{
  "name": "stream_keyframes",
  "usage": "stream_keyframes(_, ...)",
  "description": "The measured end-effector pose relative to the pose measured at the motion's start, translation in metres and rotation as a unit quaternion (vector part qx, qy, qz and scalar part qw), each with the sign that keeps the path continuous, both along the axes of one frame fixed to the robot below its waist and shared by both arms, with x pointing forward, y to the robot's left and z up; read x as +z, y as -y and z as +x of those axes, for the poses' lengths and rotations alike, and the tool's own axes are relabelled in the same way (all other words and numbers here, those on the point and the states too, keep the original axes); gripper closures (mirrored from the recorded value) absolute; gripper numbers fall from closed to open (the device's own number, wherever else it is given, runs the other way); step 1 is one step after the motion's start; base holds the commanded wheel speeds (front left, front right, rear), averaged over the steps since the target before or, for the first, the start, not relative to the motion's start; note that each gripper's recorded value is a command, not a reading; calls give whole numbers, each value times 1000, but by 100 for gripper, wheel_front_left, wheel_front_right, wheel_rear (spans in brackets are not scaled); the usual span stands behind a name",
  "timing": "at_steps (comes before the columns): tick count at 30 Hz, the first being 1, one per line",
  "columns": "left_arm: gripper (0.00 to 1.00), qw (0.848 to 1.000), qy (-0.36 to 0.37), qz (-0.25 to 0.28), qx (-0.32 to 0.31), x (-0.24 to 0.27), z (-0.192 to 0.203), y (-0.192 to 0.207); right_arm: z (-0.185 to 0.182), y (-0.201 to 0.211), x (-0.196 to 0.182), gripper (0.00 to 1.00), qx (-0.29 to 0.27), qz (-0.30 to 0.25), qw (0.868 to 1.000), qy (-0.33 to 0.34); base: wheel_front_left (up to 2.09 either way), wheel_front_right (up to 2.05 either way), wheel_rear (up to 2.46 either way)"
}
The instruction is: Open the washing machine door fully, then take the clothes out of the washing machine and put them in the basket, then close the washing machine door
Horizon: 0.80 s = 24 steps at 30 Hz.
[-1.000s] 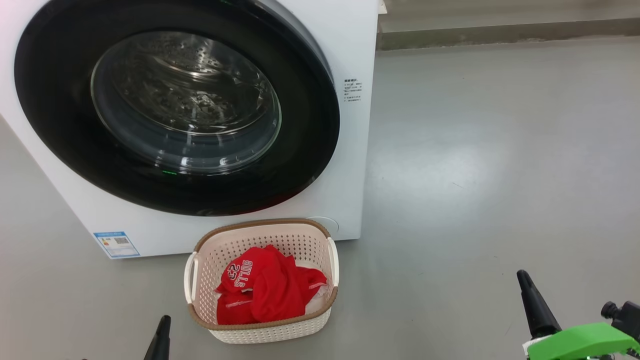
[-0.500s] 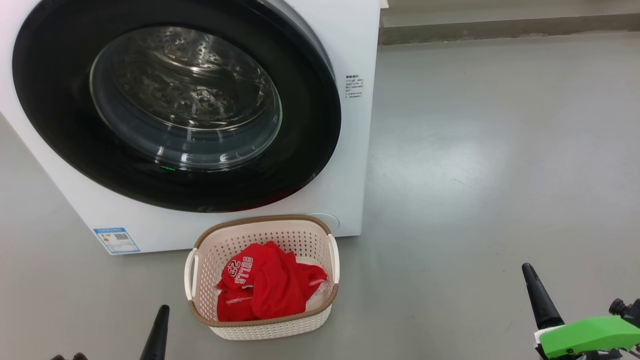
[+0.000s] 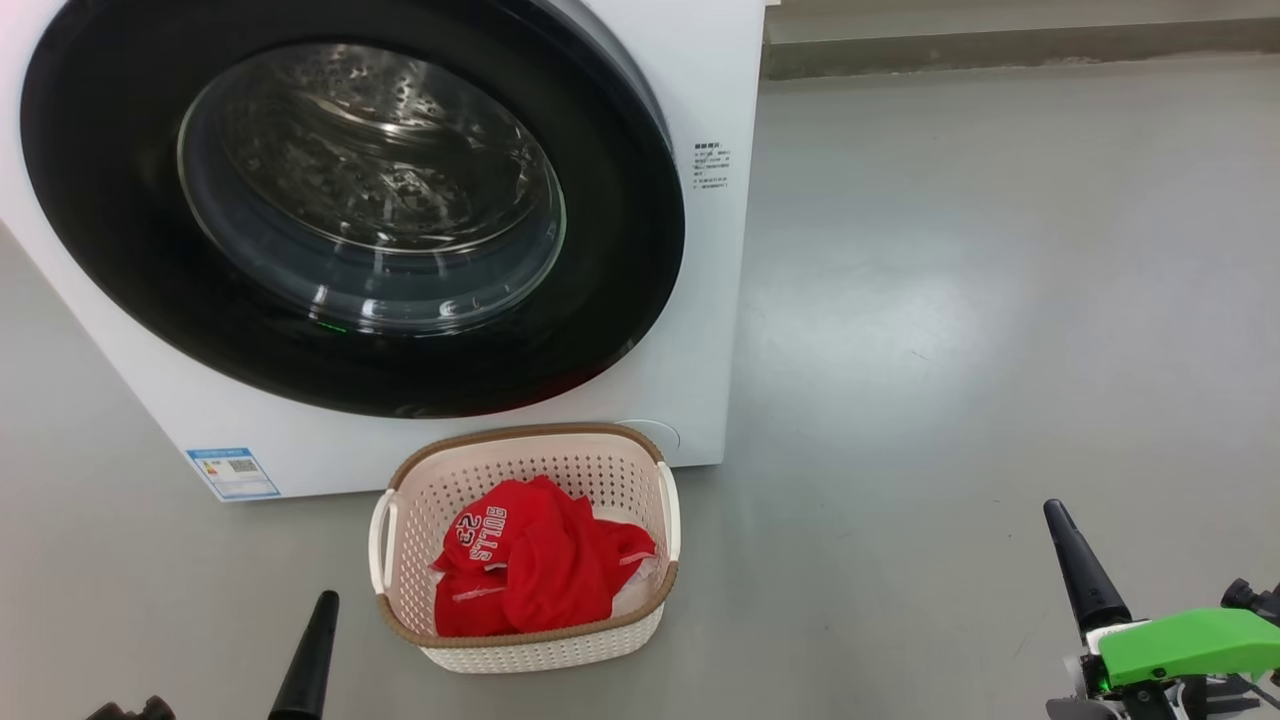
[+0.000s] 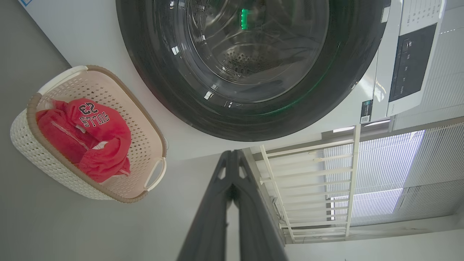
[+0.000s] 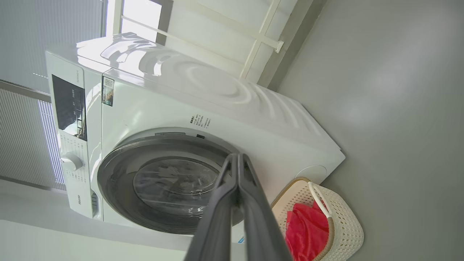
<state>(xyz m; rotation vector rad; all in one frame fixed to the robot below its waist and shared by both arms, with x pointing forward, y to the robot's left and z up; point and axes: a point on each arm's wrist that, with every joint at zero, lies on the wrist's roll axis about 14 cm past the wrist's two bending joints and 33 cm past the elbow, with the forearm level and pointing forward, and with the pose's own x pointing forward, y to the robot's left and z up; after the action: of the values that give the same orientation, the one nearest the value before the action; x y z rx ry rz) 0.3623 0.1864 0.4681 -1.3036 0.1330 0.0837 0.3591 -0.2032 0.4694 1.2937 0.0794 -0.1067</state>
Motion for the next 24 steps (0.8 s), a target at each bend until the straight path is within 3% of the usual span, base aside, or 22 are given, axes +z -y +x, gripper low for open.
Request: stream_keyframes(24,100,991,31,-129,6,15,16,-1,17,1,13,100,-6,137,990,26,0,0,0)
